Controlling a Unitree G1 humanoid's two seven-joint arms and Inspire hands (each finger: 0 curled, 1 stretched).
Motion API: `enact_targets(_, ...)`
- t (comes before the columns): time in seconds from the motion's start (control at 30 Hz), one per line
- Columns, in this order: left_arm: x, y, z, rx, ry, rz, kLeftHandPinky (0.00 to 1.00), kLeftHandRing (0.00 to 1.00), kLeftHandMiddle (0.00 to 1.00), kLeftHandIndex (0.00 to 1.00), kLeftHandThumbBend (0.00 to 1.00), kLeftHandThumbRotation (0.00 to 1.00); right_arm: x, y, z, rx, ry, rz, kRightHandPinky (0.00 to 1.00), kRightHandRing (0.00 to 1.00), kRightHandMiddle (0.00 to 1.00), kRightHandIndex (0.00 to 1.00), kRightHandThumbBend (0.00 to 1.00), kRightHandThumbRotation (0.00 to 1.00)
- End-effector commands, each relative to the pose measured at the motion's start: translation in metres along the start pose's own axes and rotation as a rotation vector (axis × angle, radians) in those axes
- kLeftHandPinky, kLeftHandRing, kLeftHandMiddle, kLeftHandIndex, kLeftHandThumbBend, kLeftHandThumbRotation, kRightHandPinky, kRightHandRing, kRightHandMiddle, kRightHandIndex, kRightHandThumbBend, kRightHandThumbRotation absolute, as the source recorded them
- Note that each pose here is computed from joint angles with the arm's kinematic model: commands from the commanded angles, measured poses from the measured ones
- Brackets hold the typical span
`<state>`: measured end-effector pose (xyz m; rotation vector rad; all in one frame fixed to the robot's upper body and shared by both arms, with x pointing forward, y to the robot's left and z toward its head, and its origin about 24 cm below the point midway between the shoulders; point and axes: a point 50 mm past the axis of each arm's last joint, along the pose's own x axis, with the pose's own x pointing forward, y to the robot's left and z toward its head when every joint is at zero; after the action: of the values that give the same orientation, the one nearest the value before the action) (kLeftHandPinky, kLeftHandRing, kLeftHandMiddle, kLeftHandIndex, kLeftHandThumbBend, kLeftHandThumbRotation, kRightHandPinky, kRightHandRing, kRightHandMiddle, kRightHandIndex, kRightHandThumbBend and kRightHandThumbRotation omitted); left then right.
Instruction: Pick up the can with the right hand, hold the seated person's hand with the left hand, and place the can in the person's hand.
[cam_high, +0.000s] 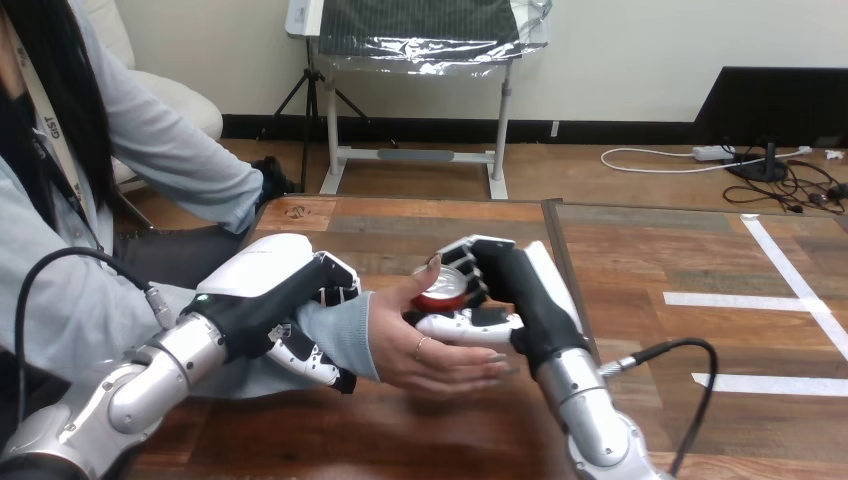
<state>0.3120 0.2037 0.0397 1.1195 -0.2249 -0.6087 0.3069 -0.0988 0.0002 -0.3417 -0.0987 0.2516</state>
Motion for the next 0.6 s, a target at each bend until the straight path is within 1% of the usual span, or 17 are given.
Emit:
enact_targets(0.0,0.027,0.026,0.026,0.015,-0.134,0.101,0.24,0.3,0.37,0.4,0.78,0.0,0.016,-0.004,0.034,0.012,-0.149,-0.023,0.34,0.4,0.47,0.51,0.8,0.0)
enact_targets(0.2,0.029,0.024,0.027,0.007,-0.135,0.099,0.24,0.3,0.37,0.4,0.78,0.0,0.014,-0.003,0.04,0.018,-0.177,-0.015,0.34,0.4,0.47,0.51,0.8,0.0)
enact_targets(0.57,0.031,0.022,0.028,-0.007,-0.139,0.097,0.25,0.3,0.37,0.4,0.77,0.0,0.012,-0.004,0.048,0.029,-0.197,-0.006,0.34,0.39,0.47,0.51,0.8,0.0)
